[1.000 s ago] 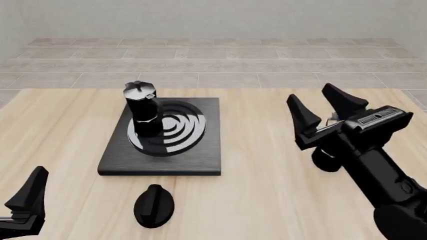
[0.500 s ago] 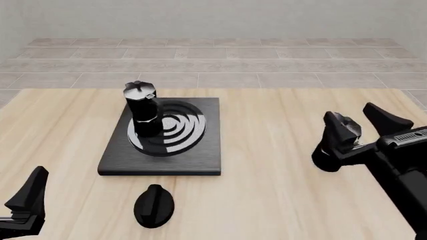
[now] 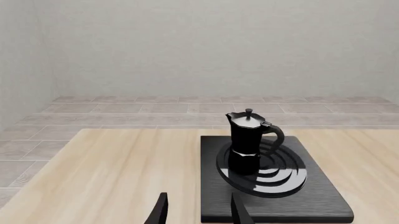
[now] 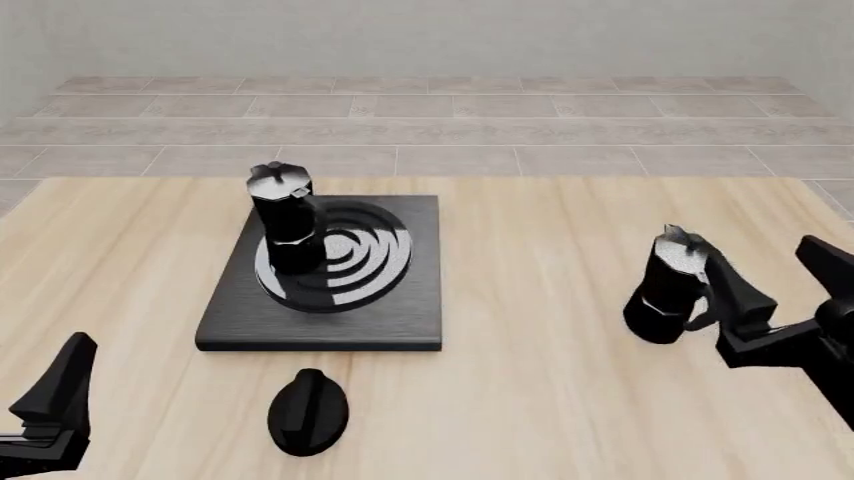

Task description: Put both moka pots on the stove.

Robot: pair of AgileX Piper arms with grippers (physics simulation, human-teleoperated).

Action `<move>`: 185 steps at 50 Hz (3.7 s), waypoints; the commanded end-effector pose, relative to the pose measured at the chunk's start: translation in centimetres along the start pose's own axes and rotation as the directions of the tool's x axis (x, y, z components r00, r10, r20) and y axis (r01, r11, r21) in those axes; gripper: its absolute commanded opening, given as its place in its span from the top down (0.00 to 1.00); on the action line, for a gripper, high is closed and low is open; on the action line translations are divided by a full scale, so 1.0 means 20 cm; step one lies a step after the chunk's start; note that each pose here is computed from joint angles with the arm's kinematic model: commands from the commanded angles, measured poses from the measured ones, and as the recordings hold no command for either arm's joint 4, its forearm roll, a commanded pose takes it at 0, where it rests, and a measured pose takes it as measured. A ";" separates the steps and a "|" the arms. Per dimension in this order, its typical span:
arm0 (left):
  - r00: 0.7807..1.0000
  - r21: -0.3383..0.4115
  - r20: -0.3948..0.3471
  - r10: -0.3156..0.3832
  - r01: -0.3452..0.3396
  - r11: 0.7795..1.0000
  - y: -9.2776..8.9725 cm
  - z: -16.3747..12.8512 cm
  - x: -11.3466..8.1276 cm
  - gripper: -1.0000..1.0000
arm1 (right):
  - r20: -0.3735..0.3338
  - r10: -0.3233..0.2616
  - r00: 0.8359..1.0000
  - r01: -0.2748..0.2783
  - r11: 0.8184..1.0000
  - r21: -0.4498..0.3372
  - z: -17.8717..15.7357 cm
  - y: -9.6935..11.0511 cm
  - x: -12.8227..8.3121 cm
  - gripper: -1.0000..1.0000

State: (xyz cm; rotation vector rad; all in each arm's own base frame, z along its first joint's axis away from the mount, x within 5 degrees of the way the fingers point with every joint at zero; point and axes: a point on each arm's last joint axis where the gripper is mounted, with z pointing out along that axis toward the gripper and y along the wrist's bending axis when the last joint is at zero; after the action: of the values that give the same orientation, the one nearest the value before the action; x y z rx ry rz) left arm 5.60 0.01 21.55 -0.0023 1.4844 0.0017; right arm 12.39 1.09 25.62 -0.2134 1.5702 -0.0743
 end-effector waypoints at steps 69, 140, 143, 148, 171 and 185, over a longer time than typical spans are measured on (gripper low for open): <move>1.000 -0.002 0.000 0.000 0.000 1.000 0.00 0.00 0.01 0.00 | -0.307 0.079 0.949 -0.073 0.997 0.031 0.14 -0.01 0.23 0.00; 1.000 -0.002 0.000 0.000 0.000 1.000 0.00 0.00 0.01 0.00 | -0.336 0.008 0.942 0.015 0.998 0.067 0.32 -0.03 0.54 0.00; 1.000 -0.002 0.000 0.000 0.000 1.000 0.00 0.00 0.01 0.00 | -0.334 0.002 0.942 0.023 0.997 0.069 0.33 -0.03 0.55 0.00; 1.000 -0.002 0.000 0.000 0.000 1.000 0.00 0.00 0.01 0.00 | -0.332 -0.003 0.943 0.029 0.997 0.075 0.34 -0.04 0.56 0.00; 1.000 -0.002 0.000 0.001 -0.001 1.000 0.00 0.00 0.01 0.00 | -0.315 -0.021 0.949 0.047 0.996 0.077 0.41 -0.05 0.59 0.00; 1.000 -0.002 0.000 0.000 0.000 1.000 0.00 0.00 0.01 0.00 | -0.263 -0.026 0.964 0.043 0.997 0.058 0.40 -0.03 0.53 1.00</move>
State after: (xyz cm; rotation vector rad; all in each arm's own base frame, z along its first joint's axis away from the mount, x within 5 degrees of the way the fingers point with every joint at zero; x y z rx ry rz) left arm 5.64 0.03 21.44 -0.0039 1.4841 0.0037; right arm 20.26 -0.76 14.56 -0.1864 1.8625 -0.1902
